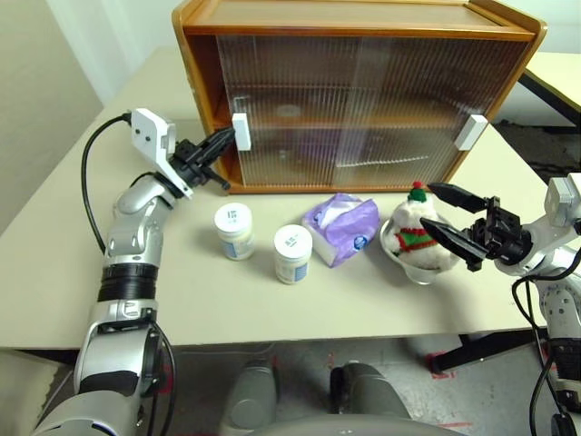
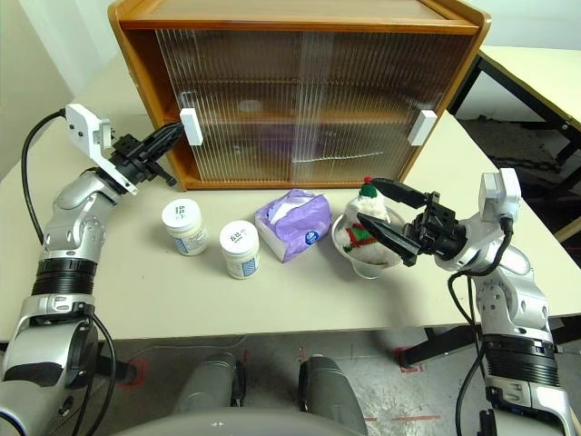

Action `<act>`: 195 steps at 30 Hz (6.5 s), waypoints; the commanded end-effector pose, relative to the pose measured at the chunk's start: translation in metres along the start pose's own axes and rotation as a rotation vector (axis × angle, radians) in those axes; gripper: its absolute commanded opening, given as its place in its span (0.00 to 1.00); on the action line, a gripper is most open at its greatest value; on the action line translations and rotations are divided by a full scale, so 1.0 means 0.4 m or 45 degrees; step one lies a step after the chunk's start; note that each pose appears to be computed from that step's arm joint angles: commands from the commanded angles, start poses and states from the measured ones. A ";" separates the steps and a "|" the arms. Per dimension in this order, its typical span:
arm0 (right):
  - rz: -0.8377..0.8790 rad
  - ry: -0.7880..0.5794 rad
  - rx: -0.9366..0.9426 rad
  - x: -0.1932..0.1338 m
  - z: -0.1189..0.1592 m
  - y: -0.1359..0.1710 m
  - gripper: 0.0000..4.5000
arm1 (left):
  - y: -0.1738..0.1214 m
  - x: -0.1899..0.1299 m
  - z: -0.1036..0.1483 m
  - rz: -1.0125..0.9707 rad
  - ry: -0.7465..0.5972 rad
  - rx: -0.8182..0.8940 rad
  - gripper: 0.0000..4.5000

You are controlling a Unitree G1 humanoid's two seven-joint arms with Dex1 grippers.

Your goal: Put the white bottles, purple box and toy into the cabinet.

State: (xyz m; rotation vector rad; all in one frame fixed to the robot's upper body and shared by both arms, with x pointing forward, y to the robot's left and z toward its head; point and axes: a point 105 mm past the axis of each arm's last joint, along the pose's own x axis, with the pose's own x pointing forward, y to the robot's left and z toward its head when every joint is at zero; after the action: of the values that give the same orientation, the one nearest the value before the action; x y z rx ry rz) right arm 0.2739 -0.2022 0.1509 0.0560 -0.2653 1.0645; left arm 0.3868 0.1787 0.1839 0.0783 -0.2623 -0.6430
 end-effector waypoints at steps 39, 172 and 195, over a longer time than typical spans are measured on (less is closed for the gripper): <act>-0.047 -0.067 0.004 0.013 0.005 0.012 1.00 | -0.131 0.166 -0.020 -0.356 0.128 -0.078 0.00; -0.031 -0.078 0.031 0.036 -0.005 -0.006 1.00 | -0.116 -0.041 -0.225 0.018 0.395 -0.013 0.69; -0.034 -0.083 0.018 0.040 0.003 -0.009 1.00 | -0.056 0.077 -0.273 0.252 0.510 0.009 0.69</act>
State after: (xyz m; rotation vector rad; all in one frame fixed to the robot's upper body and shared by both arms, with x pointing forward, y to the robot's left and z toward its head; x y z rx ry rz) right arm 0.2843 -0.1900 0.1527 0.1329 -0.3089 1.0336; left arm 0.4210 0.1445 0.0726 0.1657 0.1466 -0.4234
